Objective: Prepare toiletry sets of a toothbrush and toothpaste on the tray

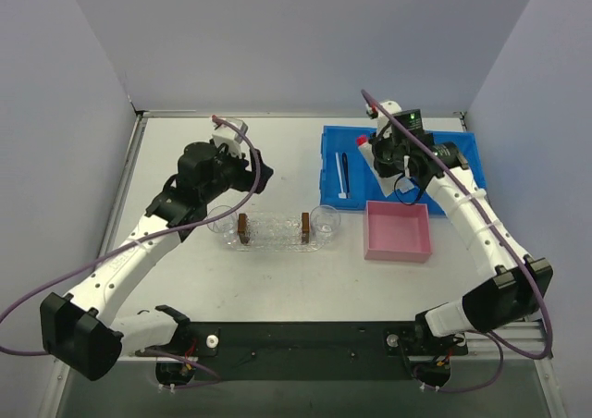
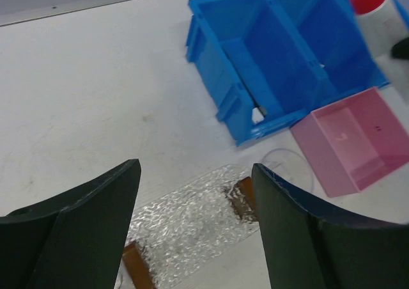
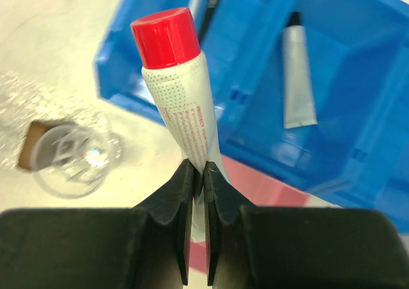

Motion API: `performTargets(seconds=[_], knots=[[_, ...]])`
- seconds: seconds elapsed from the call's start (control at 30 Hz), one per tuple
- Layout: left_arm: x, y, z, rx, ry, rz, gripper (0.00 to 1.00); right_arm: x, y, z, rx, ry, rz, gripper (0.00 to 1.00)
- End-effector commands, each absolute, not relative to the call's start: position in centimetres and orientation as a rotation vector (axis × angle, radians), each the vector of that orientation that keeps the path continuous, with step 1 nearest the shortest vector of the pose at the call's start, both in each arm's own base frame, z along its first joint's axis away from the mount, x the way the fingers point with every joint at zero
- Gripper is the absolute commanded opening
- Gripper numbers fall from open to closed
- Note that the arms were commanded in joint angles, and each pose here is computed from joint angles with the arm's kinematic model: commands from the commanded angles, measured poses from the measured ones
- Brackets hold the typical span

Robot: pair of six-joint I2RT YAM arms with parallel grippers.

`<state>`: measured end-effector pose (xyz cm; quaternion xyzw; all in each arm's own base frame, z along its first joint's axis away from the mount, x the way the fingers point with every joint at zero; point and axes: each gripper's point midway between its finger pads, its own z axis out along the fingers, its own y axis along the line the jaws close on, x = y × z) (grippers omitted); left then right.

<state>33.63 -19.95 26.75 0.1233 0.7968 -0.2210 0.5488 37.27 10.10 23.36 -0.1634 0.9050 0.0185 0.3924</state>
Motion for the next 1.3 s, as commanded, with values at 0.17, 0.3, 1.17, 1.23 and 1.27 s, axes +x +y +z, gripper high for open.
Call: performTargets(seconds=[0.17, 0.3, 1.17, 1.23, 1.27], knots=[[30.1, -28.0, 32.4, 0.516, 1.753, -1.112, 0.81, 30.3, 17.8, 23.0, -0.666, 2.189, 0.155, 0.0], [28.9, -28.9, 32.6, 0.541, 1.713, -1.227, 0.81, 28.3, 20.0, 22.7, -0.722, 2.171, 0.18, 0.0], [27.9, -31.6, 26.7, 0.491, 1.943, -1.508, 0.8, 26.1, 25.3, 24.3, -0.889, 2.03, 0.163, 0.0], [27.7, -31.9, 26.7, 0.499, 1.944, -1.52, 0.77, 26.0, 25.4, 24.3, -0.894, 2.026, 0.165, 0.0], [27.6, -32.0, 26.6, 0.504, 1.947, -1.524, 0.77, 25.9, 25.6, 24.2, -0.903, 2.025, 0.165, 0.0]])
